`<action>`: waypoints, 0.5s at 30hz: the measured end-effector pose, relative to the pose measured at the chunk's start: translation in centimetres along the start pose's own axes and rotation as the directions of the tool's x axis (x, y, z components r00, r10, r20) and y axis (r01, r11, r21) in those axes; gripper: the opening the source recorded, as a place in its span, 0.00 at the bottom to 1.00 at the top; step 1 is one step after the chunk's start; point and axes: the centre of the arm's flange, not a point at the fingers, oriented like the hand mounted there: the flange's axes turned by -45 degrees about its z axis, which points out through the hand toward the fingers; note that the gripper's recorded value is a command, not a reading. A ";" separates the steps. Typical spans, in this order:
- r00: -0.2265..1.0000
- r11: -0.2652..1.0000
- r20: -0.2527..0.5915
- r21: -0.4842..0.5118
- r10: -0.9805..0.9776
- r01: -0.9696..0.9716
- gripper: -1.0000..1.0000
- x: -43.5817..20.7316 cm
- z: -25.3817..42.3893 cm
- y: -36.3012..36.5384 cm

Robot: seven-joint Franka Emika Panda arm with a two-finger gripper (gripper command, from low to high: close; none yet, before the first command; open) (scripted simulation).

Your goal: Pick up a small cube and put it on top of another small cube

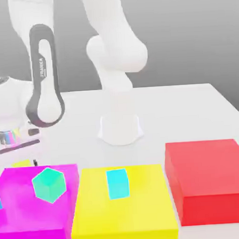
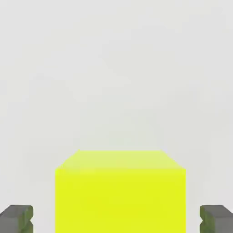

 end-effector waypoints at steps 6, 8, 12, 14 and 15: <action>1.000 1.000 0.000 0.001 0.000 0.000 0.00 0.0 -0.5 -0.1; 1.000 1.000 0.001 0.001 0.001 -0.001 0.00 0.0 -2.3 -0.1; 1.000 1.000 0.004 -0.003 0.003 -0.003 0.00 0.5 -5.6 0.0; 1.000 1.000 0.021 -0.015 -0.021 0.021 0.00 0.6 -6.4 -0.4; 0.999 0.999 0.033 -0.021 -0.039 0.040 0.00 0.4 -6.9 -0.6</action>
